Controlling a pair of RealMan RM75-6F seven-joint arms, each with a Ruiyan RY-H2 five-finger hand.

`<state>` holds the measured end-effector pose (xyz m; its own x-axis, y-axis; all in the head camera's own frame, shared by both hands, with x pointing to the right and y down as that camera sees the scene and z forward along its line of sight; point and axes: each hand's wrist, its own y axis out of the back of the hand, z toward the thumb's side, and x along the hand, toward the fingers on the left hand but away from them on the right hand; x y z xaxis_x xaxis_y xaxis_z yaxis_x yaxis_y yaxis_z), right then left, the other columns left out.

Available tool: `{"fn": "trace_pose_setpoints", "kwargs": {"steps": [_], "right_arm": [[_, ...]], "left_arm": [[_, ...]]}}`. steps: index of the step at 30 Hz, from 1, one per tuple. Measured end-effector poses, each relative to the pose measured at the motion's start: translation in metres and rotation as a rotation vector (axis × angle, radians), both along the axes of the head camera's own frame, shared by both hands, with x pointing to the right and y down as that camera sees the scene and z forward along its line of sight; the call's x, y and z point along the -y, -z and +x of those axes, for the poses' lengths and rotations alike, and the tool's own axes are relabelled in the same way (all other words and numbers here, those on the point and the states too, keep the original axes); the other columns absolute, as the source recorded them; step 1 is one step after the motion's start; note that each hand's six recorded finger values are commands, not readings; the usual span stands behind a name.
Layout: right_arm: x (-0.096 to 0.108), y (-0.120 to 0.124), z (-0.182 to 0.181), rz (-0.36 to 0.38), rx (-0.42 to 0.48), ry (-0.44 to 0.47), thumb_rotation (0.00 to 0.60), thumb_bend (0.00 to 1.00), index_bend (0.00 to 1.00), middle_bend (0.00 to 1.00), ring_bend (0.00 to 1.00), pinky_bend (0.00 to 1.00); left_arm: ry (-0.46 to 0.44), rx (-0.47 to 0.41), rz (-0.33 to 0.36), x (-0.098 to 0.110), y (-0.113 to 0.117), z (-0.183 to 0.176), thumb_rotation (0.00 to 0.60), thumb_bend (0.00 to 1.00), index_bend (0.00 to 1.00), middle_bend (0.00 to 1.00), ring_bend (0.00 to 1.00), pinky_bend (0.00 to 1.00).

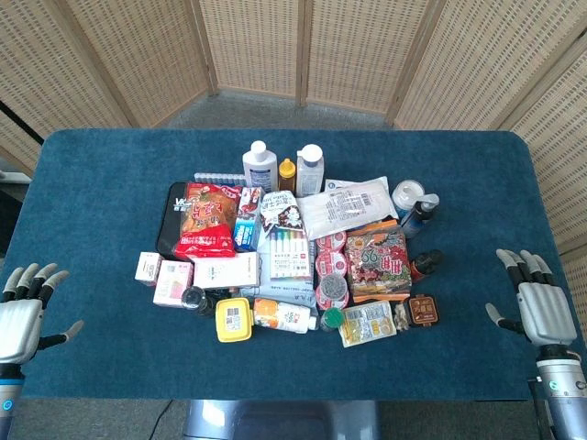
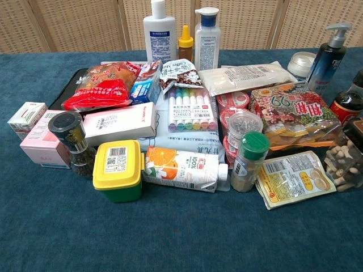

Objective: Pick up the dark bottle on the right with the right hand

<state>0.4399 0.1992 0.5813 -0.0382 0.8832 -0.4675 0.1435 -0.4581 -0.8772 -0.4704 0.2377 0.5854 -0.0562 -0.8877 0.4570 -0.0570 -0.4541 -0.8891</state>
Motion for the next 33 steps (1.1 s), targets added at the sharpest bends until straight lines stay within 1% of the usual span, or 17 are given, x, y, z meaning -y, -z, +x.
{"fn": "trace_pose_setpoints", "kwargs": {"steps": [6, 14, 20, 24, 33], "right_arm": [[-0.001, 0.0, 0.0, -0.004, 0.014, 0.0, 0.591, 0.29, 0.0, 0.0, 0.0, 0.0], [0.0, -0.004, -0.003, -0.009, 0.055, 0.009, 0.591, 0.29, 0.0, 0.0, 0.0, 0.0], [0.008, -0.014, -0.009, -0.027, 0.121, 0.011, 0.588, 0.29, 0.0, 0.0, 0.0, 0.0], [0.017, -0.025, -0.013, -0.047, 0.171, 0.018, 0.592, 0.29, 0.0, 0.0, 0.0, 0.0], [0.031, -0.045, -0.023, -0.087, 0.252, 0.025, 0.588, 0.29, 0.0, 0.0, 0.0, 0.0]], "left_arm": [[0.005, -0.001, -0.003, -0.004, 0.001, -0.001, 0.492, 0.18, 0.2, 0.16, 0.09, 0.0], [0.005, -0.006, 0.014, -0.005, 0.007, -0.003, 0.492, 0.18, 0.19, 0.15, 0.09, 0.0], [-0.005, -0.011, 0.024, -0.001, 0.011, 0.0, 0.491, 0.18, 0.18, 0.15, 0.09, 0.0], [-0.003, -0.01, 0.027, 0.001, 0.012, -0.001, 0.493, 0.18, 0.18, 0.15, 0.09, 0.0], [0.0, -0.005, 0.026, 0.002, 0.013, -0.001, 0.493, 0.18, 0.18, 0.15, 0.09, 0.0]]}}
